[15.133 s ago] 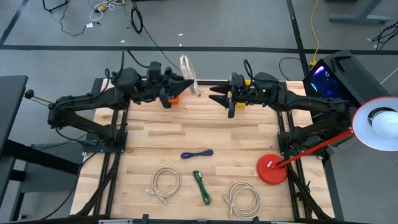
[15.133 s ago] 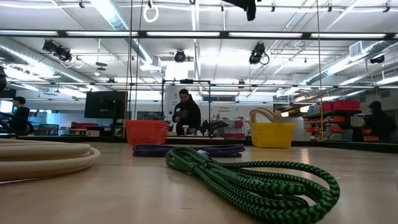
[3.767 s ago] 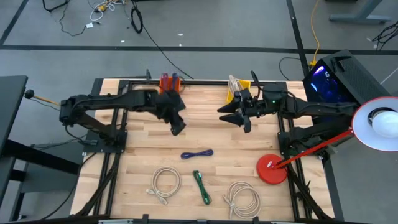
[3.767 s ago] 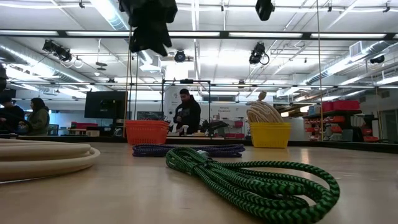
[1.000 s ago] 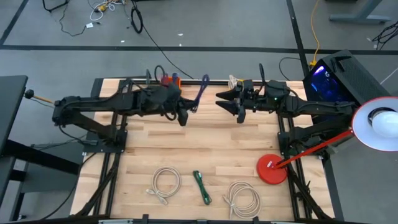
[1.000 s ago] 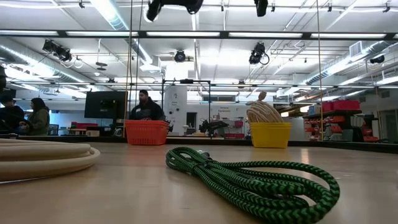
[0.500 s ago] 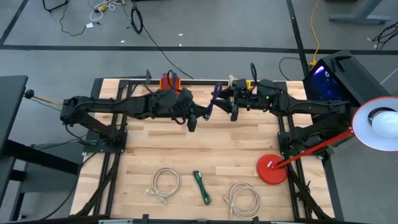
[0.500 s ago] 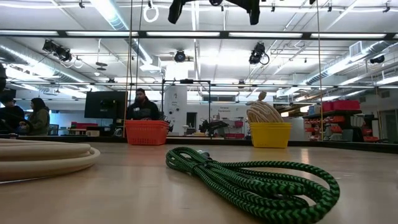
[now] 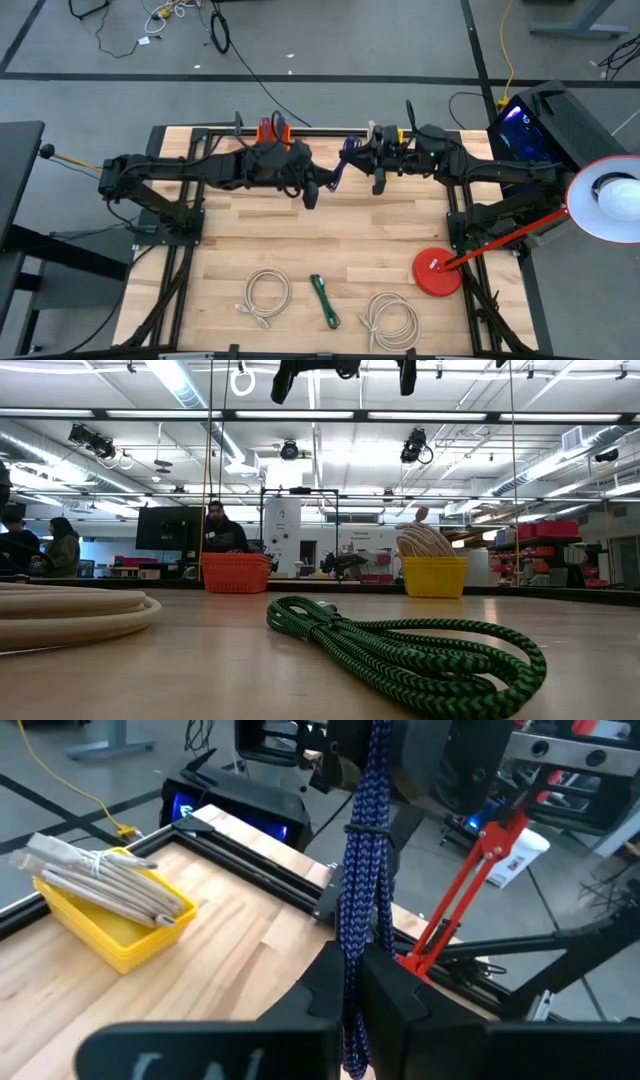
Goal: Pick & Place USB Port
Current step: Put the blue charger cable into the orange bin
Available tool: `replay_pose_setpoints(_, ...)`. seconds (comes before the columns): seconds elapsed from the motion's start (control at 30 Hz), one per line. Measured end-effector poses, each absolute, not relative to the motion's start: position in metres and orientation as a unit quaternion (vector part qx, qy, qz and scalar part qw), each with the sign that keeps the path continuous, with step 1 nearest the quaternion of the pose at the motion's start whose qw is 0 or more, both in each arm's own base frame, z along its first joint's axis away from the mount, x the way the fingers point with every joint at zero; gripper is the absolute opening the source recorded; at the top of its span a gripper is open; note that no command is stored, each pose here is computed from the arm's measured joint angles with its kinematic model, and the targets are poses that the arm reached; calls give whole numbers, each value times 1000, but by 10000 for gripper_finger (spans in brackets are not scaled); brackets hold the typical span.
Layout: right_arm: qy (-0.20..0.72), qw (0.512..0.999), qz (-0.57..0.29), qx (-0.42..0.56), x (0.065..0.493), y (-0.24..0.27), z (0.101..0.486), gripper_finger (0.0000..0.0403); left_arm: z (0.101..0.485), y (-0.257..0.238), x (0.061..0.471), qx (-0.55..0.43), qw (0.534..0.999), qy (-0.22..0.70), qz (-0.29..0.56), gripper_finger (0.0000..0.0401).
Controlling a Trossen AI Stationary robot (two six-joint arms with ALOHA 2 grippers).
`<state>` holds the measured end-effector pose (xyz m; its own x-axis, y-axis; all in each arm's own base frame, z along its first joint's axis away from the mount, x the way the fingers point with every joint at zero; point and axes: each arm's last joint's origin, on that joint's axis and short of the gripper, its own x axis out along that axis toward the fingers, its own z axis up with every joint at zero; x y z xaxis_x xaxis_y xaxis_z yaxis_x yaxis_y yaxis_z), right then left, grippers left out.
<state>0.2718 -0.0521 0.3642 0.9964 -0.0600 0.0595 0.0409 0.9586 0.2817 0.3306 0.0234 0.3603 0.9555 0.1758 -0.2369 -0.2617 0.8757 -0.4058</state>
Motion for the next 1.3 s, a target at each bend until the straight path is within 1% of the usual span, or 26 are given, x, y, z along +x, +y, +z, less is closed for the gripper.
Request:
replay_pose_setpoints(0.13,-34,988,-35,143,271,-56,364,10,360,29,330,-223,963,96,116,30)
replay_pose_setpoints(0.27,-36,988,-45,145,270,-61,364,10,363,35,327,-225,962,93,124,50)
replay_pose_setpoints(0.37,-35,987,-52,145,269,-65,364,10,365,40,322,-220,962,94,132,78)
replay_pose_setpoints(0.6,-44,986,-73,144,264,-79,371,10,372,49,312,-218,961,92,145,160)
replay_pose_setpoints(0.73,-30,985,-85,147,268,-94,374,10,384,48,300,-214,964,71,144,188)
replay_pose_setpoints(0.87,-10,985,-80,151,285,-110,373,10,398,47,286,-210,966,45,145,193)
replay_pose_setpoints(1.0,17,985,-71,156,314,-129,365,10,410,44,271,-208,968,26,141,186)
replay_pose_setpoints(1.17,25,985,-56,160,349,-155,360,10,415,38,262,-203,970,26,133,182)
replay_pose_setpoints(1.3,32,984,-63,161,370,-177,355,10,414,32,260,-203,971,40,122,182)
